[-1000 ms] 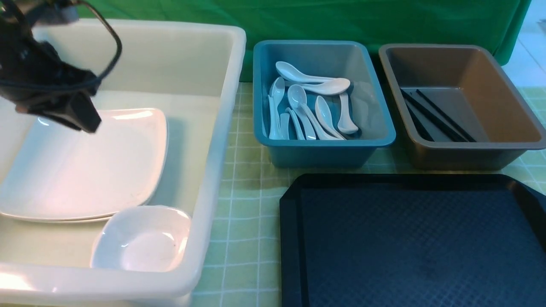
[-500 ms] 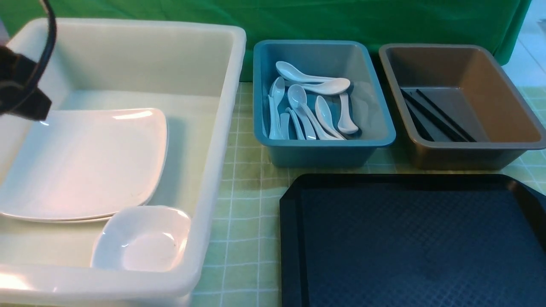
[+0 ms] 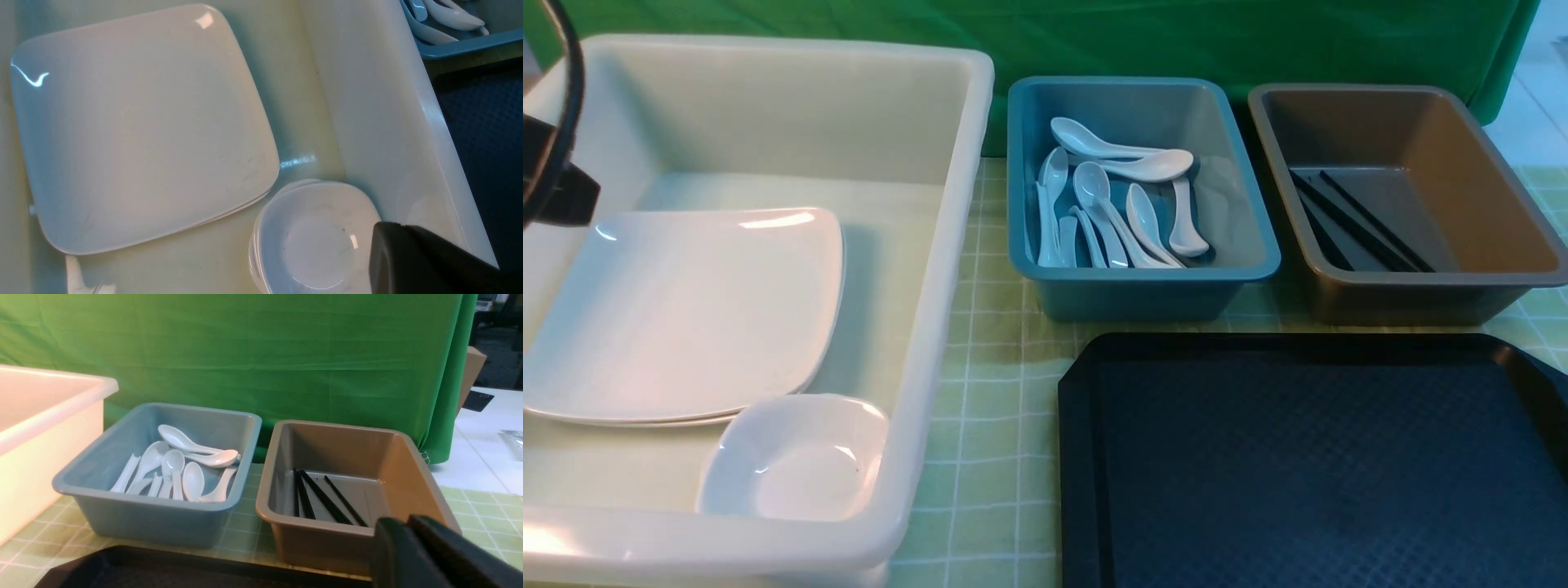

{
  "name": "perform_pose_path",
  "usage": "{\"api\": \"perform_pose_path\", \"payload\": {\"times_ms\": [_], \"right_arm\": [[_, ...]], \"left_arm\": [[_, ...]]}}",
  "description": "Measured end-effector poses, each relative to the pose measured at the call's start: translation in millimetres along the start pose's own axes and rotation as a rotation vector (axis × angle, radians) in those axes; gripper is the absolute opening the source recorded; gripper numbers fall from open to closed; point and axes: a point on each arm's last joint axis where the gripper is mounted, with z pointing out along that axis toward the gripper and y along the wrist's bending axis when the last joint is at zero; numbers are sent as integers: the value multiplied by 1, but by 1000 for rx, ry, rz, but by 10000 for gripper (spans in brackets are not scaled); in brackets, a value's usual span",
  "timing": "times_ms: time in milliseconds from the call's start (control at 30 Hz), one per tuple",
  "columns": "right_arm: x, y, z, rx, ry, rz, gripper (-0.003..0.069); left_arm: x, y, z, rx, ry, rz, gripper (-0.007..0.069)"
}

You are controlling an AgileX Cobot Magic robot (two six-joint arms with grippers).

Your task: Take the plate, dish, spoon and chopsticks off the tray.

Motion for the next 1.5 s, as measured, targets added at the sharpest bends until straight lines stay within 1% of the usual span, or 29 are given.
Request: {"api": "perform_pose_path", "payload": {"times_ms": [400,433,567,633,867,1167,1333,1500], "right_arm": [[5,0,-1,0,3,0,70],[9,0,-2,1,9,-7,71],[34,-3,-7,24,36,-119,79],[45,-5,-9,38,48,-144,84],[84,-10,-15,111,97,-163,104],[96,-12,-19,132,164,-163,123],[96,-12,-19,132,167,-163,127],[96,-12,-19,132,169,-163,140]], "left_arm": [[-1,0,0,-3,-8,0,-13],[-1,0,0,-3,-8,0,-13],[-1,0,0,-3,-8,0,-13],[-1,0,0,-3,-8,0,-13],[1,0,0,2,5,0,-13],[7,-3,-4,18,53,2,-13],[15,-11,-30,-6,-18,2,-13],[45,-27,-65,-22,-117,-19,-13]]}}
